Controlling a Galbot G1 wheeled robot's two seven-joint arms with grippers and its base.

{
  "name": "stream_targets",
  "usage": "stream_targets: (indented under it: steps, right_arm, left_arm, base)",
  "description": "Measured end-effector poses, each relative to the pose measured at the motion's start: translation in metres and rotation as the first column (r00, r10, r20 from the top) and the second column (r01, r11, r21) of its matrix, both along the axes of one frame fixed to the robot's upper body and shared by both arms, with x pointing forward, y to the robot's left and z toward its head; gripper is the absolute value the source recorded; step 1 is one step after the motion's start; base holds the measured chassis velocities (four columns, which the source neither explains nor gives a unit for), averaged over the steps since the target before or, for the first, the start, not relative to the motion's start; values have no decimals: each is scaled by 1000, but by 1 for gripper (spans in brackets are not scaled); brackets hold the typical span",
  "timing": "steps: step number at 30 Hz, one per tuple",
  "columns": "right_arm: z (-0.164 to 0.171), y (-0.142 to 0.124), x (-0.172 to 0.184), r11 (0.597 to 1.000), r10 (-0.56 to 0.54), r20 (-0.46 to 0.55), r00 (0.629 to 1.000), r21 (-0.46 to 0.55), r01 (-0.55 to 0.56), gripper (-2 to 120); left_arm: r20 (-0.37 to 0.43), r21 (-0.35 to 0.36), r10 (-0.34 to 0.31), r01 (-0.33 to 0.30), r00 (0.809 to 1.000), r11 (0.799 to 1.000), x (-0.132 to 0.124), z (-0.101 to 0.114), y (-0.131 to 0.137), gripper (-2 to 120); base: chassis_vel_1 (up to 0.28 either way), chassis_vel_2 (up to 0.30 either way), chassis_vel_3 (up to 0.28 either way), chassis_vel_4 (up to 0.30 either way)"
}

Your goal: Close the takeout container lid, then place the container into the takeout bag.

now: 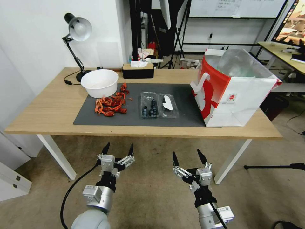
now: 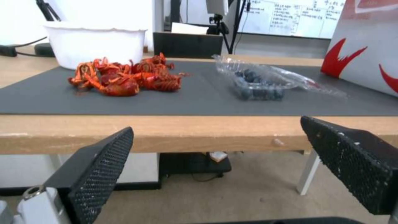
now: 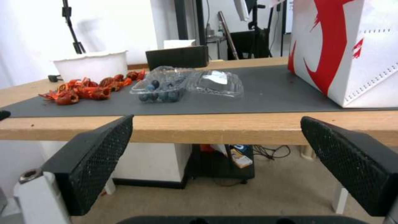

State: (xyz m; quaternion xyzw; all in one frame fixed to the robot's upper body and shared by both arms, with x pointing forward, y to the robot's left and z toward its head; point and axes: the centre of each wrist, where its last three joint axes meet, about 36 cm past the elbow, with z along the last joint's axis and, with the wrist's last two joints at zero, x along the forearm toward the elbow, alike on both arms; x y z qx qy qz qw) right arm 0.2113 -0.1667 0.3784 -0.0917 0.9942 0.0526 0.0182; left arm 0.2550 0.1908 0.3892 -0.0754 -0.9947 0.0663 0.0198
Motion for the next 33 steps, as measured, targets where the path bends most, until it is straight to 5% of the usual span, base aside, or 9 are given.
stream_targets:
  steps: [20, 33]
  right_arm:
    - [4, -5, 6, 1000, -1, 3, 1000, -10, 1, 100]
    - [47, -15, 71, 950, 59, -51, 997, 309, -40, 100]
  left_arm:
    - [-1, -20, -10, 10, 1000, 1000, 6, 7, -2, 100]
    - [-8, -22, -20, 20, 1000, 1000, 7, 3, -2, 100]
  base:
    - [0, 0, 0, 0]
    - [0, 0, 0, 0]
